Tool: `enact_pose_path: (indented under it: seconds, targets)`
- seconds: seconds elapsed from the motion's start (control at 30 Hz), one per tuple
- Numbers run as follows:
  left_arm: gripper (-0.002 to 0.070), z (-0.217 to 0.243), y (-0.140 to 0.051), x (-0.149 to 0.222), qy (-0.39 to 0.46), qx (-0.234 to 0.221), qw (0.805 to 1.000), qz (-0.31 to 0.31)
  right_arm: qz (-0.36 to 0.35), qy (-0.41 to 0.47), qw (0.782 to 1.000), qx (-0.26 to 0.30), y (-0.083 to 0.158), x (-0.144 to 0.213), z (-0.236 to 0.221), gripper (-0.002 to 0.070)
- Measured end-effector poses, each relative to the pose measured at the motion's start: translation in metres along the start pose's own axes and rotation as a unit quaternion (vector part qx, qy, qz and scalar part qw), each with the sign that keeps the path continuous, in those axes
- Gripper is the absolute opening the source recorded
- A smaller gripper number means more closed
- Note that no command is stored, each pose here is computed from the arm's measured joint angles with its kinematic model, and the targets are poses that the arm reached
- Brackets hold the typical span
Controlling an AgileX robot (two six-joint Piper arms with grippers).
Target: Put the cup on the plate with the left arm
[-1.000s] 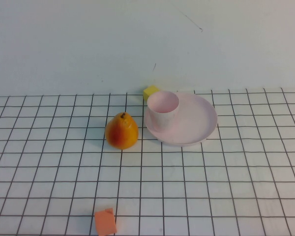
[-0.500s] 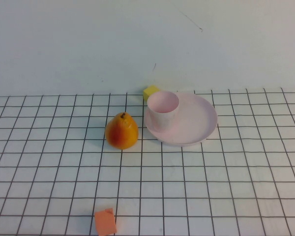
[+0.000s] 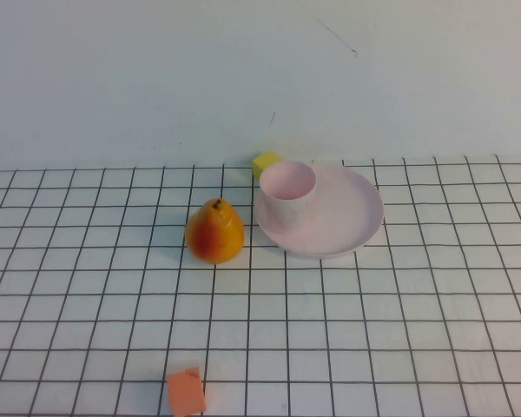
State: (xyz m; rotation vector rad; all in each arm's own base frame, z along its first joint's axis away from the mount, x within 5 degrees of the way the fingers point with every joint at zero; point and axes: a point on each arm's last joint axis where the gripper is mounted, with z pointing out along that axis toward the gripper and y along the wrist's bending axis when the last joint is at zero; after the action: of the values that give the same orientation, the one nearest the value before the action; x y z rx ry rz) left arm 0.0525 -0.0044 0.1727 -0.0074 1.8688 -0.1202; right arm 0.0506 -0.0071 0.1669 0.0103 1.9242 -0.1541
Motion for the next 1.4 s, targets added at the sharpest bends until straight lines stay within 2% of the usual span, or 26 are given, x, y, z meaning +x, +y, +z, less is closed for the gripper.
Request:
enact_pose_path:
  seconds: [0.4, 0.7, 1.4]
  targets:
    - [-0.0002, 0.0000, 0.0000, 0.0000, 0.000, 0.000, 1.000, 0.000, 0.000, 0.000, 1.000, -0.001, 0.0001, 0.0000, 0.0000, -0.0002]
    - [-0.0002, 0.0000, 0.0000, 0.0000, 0.000, 0.000, 1.000, 0.000, -0.033, -0.001, 0.999, -0.011, 0.0012, -0.0001, 0.0000, -0.0002]
    - [-0.0002, 0.0000, 0.0000, 0.0000, 0.000, 0.000, 1.000, -0.001, -0.035, -0.002, 0.999, -0.011, 0.0012, -0.0001, 0.0000, -0.0002]
